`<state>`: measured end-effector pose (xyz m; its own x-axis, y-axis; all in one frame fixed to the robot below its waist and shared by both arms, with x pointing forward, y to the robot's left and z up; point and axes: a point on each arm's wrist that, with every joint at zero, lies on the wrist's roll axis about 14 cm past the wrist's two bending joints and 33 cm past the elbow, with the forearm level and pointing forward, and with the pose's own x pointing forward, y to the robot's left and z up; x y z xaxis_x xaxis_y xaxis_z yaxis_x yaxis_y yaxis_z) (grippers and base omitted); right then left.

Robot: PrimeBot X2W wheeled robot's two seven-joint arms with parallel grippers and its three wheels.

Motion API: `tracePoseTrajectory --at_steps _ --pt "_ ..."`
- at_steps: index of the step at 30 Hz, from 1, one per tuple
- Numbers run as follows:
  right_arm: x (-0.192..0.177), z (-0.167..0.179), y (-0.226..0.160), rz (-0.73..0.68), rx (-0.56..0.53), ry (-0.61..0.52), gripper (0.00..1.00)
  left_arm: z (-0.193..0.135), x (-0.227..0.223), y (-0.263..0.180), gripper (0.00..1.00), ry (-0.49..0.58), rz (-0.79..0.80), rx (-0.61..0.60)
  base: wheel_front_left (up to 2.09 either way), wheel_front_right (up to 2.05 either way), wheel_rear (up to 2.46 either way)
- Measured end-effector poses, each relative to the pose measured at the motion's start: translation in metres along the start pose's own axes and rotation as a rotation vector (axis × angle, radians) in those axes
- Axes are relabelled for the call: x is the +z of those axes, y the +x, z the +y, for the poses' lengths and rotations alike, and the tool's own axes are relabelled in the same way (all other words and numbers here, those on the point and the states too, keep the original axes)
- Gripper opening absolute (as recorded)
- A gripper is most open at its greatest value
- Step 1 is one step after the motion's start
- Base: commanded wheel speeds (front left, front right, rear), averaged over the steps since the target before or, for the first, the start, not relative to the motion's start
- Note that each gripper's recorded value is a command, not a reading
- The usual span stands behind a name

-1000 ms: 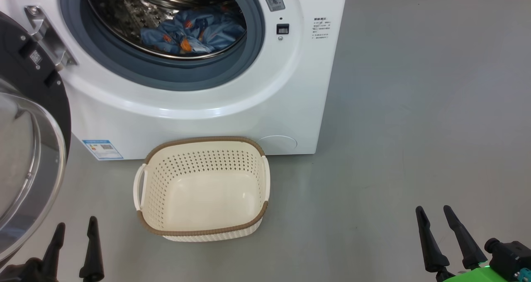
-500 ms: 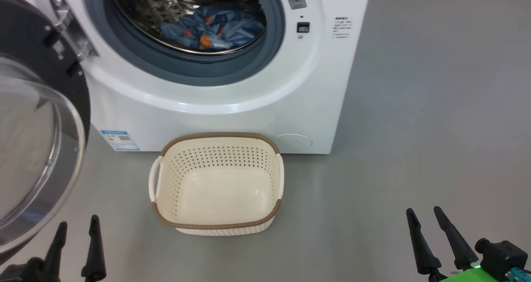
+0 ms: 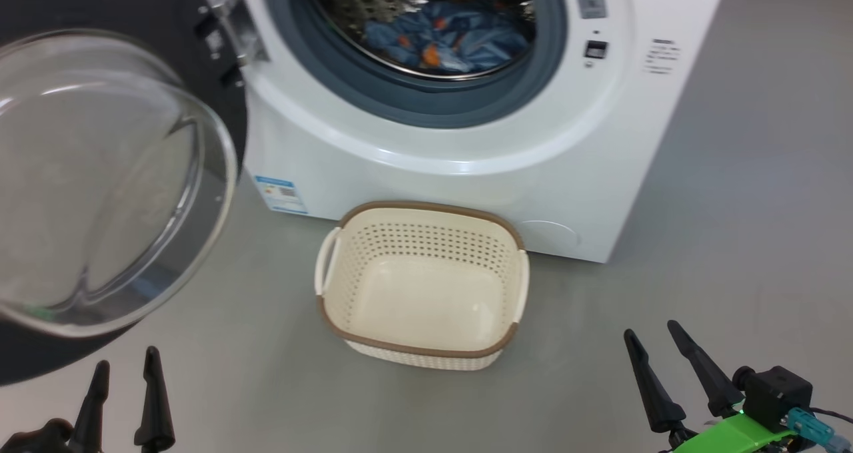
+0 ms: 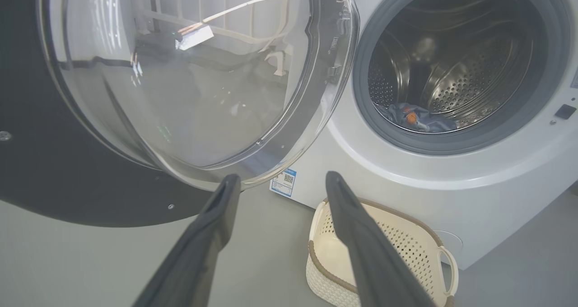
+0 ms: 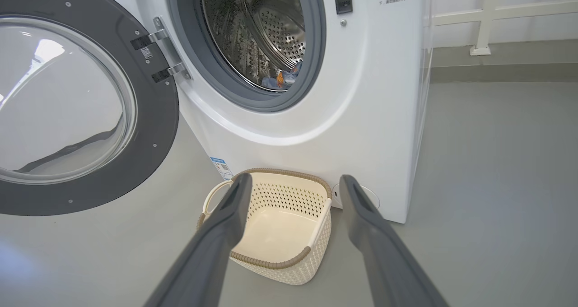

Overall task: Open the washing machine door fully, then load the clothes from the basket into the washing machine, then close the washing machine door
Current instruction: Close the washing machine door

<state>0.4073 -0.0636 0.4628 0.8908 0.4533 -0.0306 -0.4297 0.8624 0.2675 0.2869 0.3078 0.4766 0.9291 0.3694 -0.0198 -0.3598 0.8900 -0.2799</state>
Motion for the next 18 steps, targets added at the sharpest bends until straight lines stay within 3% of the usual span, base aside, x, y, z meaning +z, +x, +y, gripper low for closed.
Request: tracePoseTrajectory --at_steps 18 --pt "-0.023 0.09 0.045 0.081 0.329 -0.073 1.0 0.08 0.018 -0.07 1.0 -0.025 -0.069 0.29 0.0 0.0 0.0"
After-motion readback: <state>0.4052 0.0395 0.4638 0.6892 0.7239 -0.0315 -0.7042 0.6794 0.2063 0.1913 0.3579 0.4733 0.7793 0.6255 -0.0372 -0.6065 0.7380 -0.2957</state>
